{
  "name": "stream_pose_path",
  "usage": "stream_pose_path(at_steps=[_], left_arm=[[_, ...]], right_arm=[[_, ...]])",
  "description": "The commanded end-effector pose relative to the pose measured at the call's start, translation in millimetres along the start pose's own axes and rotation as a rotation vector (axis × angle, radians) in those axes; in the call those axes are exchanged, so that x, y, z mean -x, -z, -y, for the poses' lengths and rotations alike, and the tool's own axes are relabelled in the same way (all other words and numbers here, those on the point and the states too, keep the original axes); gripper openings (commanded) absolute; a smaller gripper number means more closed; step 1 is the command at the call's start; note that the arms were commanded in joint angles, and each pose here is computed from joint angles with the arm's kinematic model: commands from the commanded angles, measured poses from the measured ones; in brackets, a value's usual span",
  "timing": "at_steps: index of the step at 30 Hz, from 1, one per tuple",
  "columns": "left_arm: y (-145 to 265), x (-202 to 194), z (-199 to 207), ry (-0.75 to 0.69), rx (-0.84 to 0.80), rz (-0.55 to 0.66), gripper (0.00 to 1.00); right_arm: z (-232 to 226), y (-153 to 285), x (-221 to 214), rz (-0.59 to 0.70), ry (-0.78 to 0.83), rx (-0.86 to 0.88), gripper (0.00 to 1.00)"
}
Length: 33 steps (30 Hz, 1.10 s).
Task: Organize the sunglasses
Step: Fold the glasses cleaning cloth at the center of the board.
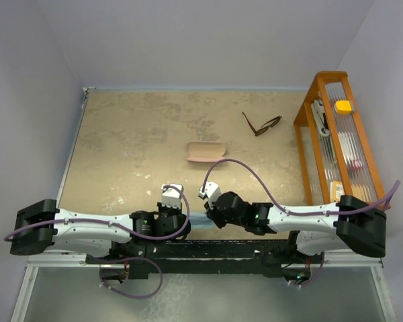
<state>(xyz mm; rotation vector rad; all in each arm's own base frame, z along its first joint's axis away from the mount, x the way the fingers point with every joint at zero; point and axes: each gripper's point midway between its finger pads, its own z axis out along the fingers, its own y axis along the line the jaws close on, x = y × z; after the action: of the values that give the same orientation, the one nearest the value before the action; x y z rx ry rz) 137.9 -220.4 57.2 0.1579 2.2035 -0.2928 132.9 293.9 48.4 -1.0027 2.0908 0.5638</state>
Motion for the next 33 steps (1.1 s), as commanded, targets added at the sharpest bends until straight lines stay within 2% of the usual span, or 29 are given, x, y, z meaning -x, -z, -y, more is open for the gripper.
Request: stream_pose_path(at_steps=[1, 17, 33], left_arm=[[2.7, -0.5, -1.7, 0.016, -0.006, 0.003, 0.00], [-1.0, -2.8, 7.0, 0.017, -0.024, 0.002, 0.00], [-2.5, -14.2, 8.4, -0.005, -0.040, -0.037, 0.00]], right_arm=[[-10.0, 3.3, 9.6, 0.042, -0.018, 0.045, 0.00], [-10.5, 0.9, 21.2, 0.066, -0.020, 0.034, 0.00], [-12.1, -4.9, 1.7, 0.018, -0.015, 0.050, 0.00]])
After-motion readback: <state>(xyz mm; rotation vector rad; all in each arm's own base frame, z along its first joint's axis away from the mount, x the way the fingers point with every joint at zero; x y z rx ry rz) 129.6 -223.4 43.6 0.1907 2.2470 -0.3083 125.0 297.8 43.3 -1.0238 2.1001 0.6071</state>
